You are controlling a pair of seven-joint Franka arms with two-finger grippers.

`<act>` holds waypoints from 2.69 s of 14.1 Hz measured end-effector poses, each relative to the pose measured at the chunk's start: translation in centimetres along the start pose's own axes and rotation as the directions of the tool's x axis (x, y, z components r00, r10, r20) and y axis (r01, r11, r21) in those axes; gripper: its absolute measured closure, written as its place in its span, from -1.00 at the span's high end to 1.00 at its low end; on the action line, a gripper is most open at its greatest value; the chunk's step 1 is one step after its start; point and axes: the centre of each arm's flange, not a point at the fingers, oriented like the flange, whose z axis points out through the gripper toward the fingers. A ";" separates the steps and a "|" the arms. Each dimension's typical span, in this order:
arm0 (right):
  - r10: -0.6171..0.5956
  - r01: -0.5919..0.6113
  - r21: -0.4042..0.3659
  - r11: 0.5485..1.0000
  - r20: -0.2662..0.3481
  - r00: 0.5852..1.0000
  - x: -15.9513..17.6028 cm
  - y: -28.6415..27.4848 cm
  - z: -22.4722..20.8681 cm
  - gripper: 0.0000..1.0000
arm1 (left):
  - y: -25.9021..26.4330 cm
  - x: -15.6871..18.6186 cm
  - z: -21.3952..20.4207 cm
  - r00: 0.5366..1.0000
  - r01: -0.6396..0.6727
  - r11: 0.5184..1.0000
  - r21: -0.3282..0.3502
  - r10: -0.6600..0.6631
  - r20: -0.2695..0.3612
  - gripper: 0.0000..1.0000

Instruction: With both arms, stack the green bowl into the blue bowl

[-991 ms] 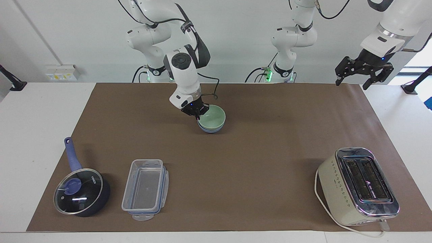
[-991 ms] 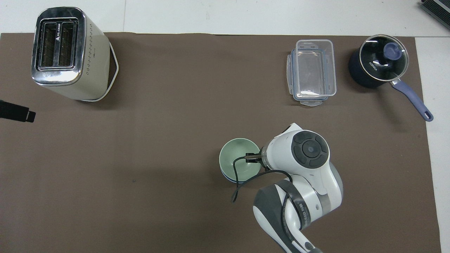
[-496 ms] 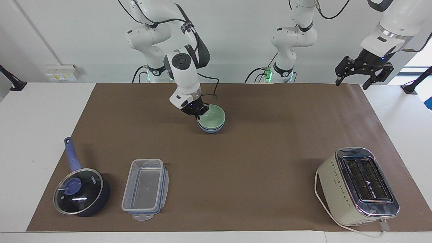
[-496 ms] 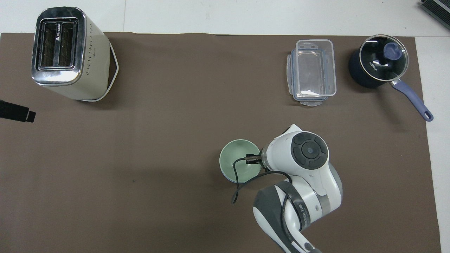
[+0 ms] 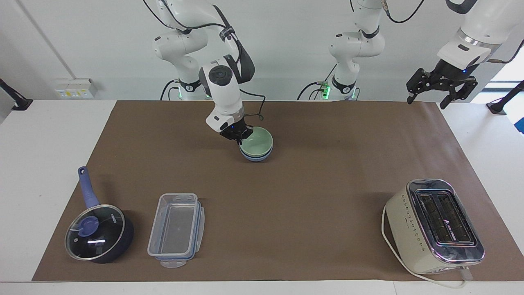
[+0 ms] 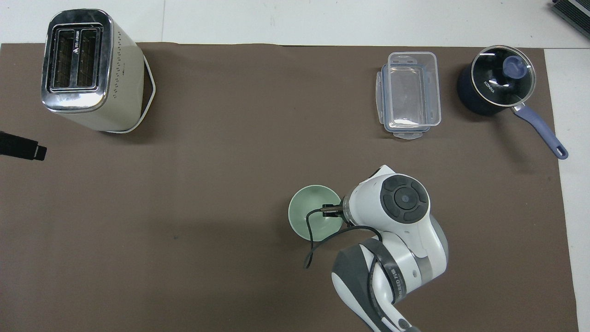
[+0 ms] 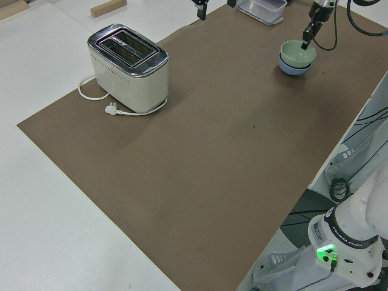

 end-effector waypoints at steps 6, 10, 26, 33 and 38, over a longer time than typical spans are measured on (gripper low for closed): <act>0.001 -0.001 0.002 1.000 -0.006 1.000 -0.1 0.1 0.3 -0.79 | 0.0 0.0 0.0 1.000 0.000 1.000 0.000 0.000 0.000 1.00; 0.001 -0.001 0.002 1.000 -0.006 1.000 -0.1 0.1 0.3 -0.41 | 0.0 0.0 0.0 1.000 0.000 1.000 0.000 0.000 0.000 1.00; 0.147 -0.151 -0.042 0.988 -0.080 0.986 6.7 12.4 -18.4 1.00 | 0.0 0.0 0.0 1.000 0.000 1.000 0.000 0.000 0.000 1.00; 0.178 -0.182 -0.043 0.982 -0.075 0.981 6.2 21.0 -21.8 1.00 | 0.0 0.0 0.0 1.000 0.000 1.000 0.000 0.000 0.000 1.00; 0.159 -0.168 -0.086 0.982 -0.105 0.982 5.9 22.4 -26.8 1.00 | 0.0 0.0 0.0 1.000 0.000 1.000 0.000 0.000 0.000 1.00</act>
